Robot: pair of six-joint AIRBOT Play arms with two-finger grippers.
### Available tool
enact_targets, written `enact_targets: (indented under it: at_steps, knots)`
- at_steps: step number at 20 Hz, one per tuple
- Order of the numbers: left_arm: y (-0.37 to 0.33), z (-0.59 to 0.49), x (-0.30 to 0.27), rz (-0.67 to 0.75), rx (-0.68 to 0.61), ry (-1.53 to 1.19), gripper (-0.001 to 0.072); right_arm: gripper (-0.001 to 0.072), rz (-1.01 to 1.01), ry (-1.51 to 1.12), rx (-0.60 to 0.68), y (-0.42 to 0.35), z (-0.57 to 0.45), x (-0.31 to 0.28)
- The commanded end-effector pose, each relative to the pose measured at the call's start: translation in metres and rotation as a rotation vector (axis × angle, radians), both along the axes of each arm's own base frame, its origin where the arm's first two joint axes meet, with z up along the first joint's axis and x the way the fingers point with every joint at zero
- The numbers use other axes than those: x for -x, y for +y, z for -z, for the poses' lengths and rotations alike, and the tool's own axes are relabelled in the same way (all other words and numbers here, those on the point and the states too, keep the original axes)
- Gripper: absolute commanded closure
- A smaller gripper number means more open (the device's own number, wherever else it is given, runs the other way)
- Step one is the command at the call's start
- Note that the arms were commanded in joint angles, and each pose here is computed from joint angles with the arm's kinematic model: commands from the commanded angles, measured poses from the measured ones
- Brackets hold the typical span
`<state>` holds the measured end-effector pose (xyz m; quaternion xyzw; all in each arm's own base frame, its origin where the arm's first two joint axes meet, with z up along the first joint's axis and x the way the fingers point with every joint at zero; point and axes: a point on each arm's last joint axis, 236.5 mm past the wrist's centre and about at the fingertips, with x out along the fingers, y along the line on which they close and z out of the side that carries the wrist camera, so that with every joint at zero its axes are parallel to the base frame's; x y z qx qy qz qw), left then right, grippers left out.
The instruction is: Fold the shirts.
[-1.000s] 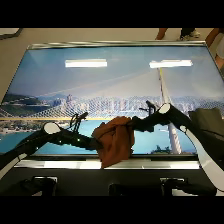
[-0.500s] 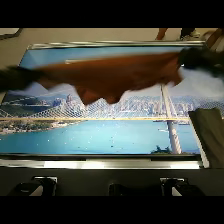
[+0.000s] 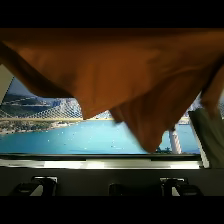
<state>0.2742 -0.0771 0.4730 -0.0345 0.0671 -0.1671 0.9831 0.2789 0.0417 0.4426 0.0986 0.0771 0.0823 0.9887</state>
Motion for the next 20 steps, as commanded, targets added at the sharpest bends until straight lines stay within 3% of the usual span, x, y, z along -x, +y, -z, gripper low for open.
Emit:
enact_targets:
  at_steps: [1,7,11,14,17,18,19,20]
  knots:
    - [0.008,0.055,-0.018,-0.016,-0.056,0.207,0.067,0.0672,-0.007,0.166,0.022,0.0,0.039,-0.004]
    - [0.006,0.321,-0.055,0.052,-0.073,0.942,0.067,0.0671,-0.162,0.633,0.041,0.027,0.211,-0.148]
    - [0.003,0.458,-0.04,0.081,-0.043,1.294,0.067,0.0671,-0.326,0.84,-0.361,0.095,0.338,-0.236]
    - [-0.006,0.498,-0.052,0.149,-0.026,1.375,0.067,0.0671,-0.335,0.95,-0.645,0.122,0.399,-0.264]
    - [-0.012,0.515,-0.082,0.164,0.008,1.377,0.067,0.067,-0.322,1.051,-0.72,0.137,0.44,-0.263]
    - [-0.014,0.517,-0.092,0.168,0.02,1.374,0.0669,0.0641,-0.317,1.048,-0.718,0.139,0.442,-0.264]
    - [-0.014,0.517,-0.102,0.169,0.023,1.367,0.0669,0.0458,-0.319,1.035,-0.718,0.138,0.437,-0.266]
    - [-0.013,0.514,-0.111,0.171,0.019,1.357,0.0654,0.0371,-0.325,1.022,-0.715,0.132,0.427,-0.267]
